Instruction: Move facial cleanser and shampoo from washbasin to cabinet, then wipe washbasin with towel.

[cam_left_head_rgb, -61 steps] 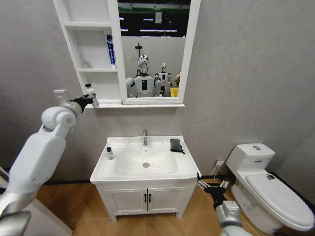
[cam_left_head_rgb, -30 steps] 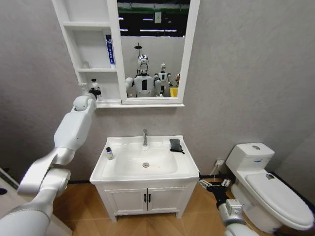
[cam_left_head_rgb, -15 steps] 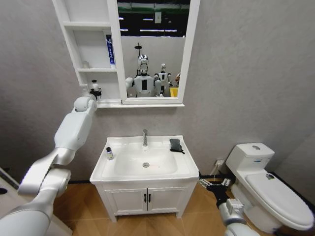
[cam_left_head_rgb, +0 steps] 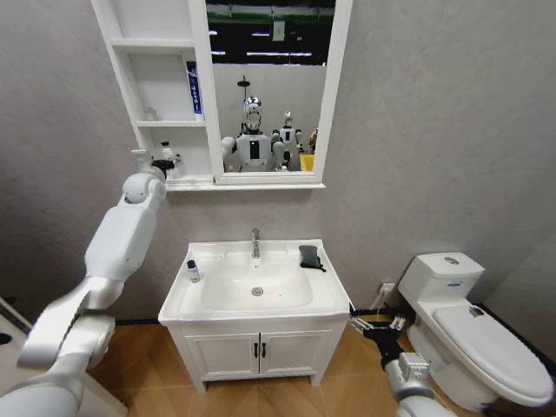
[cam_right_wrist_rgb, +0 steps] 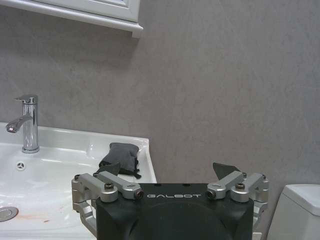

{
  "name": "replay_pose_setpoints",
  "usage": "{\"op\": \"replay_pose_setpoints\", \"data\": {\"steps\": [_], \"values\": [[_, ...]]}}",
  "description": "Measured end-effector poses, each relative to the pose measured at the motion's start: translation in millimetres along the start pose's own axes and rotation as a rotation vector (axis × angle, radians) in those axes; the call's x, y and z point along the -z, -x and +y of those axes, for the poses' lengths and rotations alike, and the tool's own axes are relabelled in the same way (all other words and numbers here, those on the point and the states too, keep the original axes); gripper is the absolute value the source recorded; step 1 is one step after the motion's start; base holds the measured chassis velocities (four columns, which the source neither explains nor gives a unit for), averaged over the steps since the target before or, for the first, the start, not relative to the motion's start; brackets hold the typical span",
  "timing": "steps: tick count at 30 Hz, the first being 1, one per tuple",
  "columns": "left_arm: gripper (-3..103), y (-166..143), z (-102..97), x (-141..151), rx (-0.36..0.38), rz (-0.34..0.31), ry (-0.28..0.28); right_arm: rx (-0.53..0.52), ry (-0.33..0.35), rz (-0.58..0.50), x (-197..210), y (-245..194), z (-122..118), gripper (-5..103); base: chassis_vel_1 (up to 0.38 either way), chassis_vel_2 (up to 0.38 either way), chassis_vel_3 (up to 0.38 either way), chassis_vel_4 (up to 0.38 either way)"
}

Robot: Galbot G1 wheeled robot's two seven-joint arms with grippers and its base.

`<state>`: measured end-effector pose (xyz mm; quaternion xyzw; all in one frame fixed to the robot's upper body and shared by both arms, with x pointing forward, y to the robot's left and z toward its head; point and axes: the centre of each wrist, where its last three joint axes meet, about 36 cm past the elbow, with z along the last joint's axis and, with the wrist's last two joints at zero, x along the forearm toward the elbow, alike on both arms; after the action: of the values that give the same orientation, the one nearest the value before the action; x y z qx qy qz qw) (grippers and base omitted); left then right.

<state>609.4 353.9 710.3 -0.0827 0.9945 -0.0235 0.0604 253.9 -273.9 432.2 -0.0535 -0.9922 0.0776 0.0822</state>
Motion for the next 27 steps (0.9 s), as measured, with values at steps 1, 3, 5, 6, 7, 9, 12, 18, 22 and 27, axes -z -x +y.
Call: {"op": "replay_pose_setpoints", "data": {"steps": [1,3,5,6,7,9,12,18,22,27], "values": [[100,-23.9,5.9,-2.7,-0.002,-0.002,0.006,-0.001,0.003,0.001,-0.2,-0.5,0.5,100,0.000,0.000,0.000,0.000],[100,-52.8,10.3,-15.3,-0.003,0.006,0.021,-0.003,0.006,0.000,-0.3,-1.1,1.0,100,0.000,0.000,0.000,0.000],[100,-121.9,5.1,-76.0,-0.034,0.054,0.060,-0.002,0.009,0.004,-3.2,-1.9,3.5,100,0.000,0.000,0.000,0.000],[100,-121.9,5.1,-76.0,-0.034,0.054,0.060,-0.002,0.009,0.004,-3.2,-1.9,3.5,100,0.000,0.000,0.000,0.000],[100,-140.7,1.8,-104.8,-0.033,0.086,0.062,0.001,0.006,0.005,-4.5,-2.1,5.0,100,0.000,0.000,0.000,0.000],[100,-153.2,-0.9,-128.1,-0.023,0.108,0.058,0.005,0.004,0.006,-4.8,-2.5,6.4,100,0.000,0.000,0.000,0.000],[100,-173.0,-5.9,-181.5,-0.001,0.154,0.064,0.016,0.002,0.002,-3.2,-3.8,9.9,100,0.000,0.000,0.000,0.000],[100,-182.2,-7.4,-284.6,0.003,0.294,0.164,0.011,-0.005,-0.004,-1.7,-7.1,7.2,100,0.000,0.000,0.000,0.000],[100,-180.5,-10.7,-328.2,-0.008,0.350,0.199,0.004,-0.009,-0.004,-3.1,-9.1,4.9,100,0.000,0.000,0.000,0.000],[100,-172.4,-15.9,-346.9,-0.025,0.369,0.202,0.000,-0.006,-0.004,-3.4,-9.3,5.3,100,0.000,0.000,0.000,0.000]]}}
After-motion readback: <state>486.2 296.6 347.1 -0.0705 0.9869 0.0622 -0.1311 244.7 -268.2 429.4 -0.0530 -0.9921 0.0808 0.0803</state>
